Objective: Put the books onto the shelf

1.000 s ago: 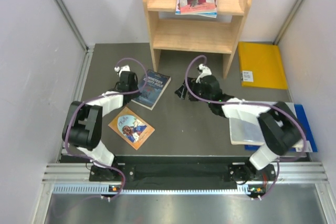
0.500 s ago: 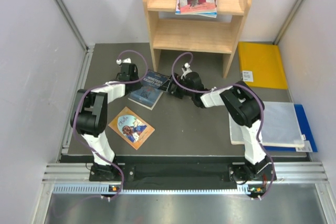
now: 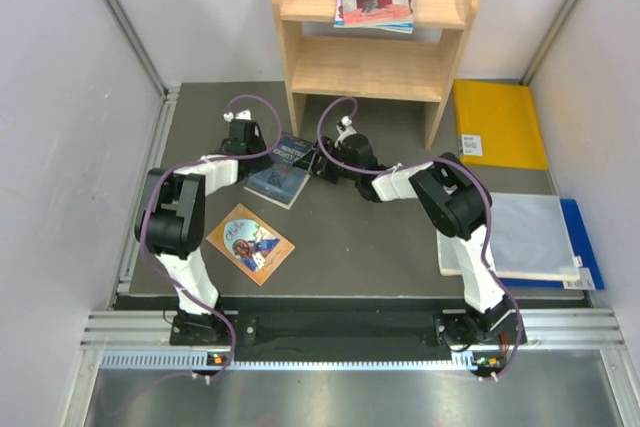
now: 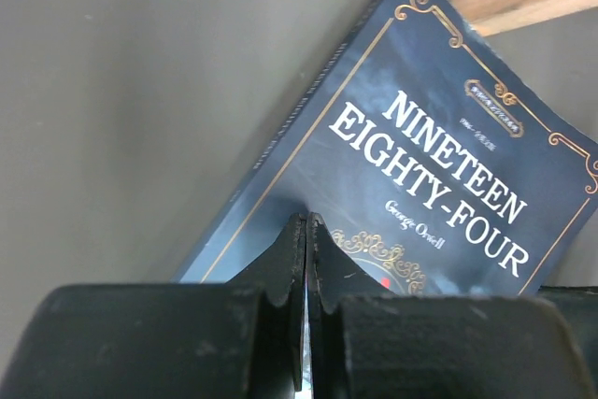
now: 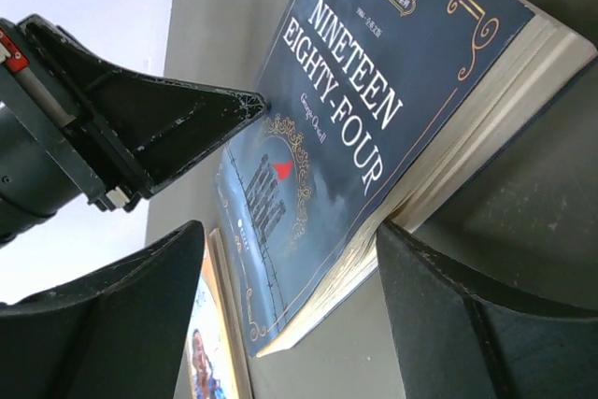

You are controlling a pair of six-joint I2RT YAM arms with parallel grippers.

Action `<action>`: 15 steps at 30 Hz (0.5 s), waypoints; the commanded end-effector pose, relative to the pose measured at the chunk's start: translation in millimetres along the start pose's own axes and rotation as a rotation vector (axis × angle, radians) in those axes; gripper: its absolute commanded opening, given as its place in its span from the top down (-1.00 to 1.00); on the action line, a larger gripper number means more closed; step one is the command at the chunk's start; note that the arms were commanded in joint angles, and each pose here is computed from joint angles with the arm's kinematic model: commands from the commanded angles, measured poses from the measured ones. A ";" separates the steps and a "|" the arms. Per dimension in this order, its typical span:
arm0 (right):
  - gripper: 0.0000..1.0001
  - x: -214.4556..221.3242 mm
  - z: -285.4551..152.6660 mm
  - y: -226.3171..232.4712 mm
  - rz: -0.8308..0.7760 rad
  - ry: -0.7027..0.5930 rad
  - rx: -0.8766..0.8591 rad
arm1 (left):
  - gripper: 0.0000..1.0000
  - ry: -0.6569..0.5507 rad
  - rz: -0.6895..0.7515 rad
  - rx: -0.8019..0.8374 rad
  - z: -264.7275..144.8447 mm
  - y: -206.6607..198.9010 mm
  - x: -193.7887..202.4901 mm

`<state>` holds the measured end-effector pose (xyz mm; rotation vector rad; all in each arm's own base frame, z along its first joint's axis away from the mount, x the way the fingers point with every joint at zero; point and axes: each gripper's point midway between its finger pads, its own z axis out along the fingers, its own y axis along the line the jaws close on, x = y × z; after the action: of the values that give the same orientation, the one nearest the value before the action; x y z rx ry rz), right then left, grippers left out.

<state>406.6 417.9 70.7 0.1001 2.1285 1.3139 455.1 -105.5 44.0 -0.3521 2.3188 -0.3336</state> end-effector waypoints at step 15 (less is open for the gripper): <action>-0.23 3.1 35.4 48.0 -0.040 -0.010 -0.081 | 1.00 0.211 -0.013 0.083 5.6 -0.6 67.2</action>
<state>416.1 441.5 89.9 0.0680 2.0712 1.3208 457.8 -123.9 45.1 -0.3026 2.3063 -0.4646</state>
